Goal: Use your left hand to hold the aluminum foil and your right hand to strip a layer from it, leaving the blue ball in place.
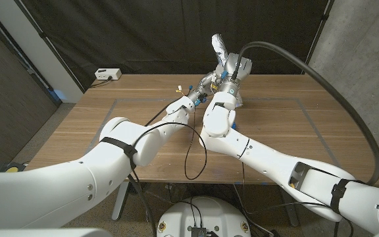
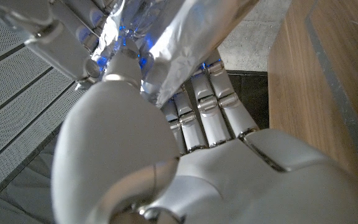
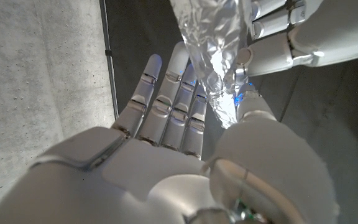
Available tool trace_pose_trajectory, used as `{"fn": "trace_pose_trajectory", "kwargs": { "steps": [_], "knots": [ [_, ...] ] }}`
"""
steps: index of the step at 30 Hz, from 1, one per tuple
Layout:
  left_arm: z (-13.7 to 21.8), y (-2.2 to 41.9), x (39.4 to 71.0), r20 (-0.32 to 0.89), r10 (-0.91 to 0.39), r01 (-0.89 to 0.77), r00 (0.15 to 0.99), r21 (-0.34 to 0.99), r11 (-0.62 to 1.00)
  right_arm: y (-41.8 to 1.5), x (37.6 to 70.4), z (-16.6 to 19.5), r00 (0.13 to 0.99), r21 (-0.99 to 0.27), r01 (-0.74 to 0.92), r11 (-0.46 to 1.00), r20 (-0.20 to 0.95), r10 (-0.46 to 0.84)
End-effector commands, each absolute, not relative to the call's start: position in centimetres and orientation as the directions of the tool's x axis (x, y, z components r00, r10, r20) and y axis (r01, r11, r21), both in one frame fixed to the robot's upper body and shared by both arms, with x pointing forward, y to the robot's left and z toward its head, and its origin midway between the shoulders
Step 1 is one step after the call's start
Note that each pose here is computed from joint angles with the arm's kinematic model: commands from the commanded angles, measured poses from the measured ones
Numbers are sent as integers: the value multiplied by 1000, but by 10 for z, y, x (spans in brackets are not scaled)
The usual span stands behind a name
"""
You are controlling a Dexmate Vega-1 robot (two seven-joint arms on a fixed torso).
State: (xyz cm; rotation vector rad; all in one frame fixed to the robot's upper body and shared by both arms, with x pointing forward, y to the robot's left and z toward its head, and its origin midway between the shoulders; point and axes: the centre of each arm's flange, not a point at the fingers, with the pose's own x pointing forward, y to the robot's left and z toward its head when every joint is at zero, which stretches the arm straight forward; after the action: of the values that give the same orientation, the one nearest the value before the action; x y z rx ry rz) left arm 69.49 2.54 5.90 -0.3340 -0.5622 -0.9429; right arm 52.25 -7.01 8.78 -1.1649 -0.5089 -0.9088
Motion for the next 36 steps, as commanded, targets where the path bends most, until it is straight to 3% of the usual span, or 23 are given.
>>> {"fn": "trace_pose_trajectory", "kwargs": {
  "steps": [1, 19, 25, 28, 36],
  "knots": [
    [60, 25, 698, 570, -668, 831, 479, -48, 554, -71, 520, 85, 523, -515, 848, 122, 779, -346],
    [65, 26, 703, 532, -680, 830, 503, -78, 553, -66, 521, 85, 438, -449, 892, 57, 826, -355],
    [68, 23, 703, 498, -713, 839, 494, -58, 541, -65, 521, 86, 426, -441, 897, 38, 839, -338],
    [68, 18, 696, 489, -753, 874, 440, -43, 483, -65, 521, 85, 422, -434, 900, 40, 842, -336],
    [68, 12, 695, 473, -764, 880, 438, -52, 472, -67, 518, 83, 411, -424, 905, 40, 846, -338]
  ]
}}
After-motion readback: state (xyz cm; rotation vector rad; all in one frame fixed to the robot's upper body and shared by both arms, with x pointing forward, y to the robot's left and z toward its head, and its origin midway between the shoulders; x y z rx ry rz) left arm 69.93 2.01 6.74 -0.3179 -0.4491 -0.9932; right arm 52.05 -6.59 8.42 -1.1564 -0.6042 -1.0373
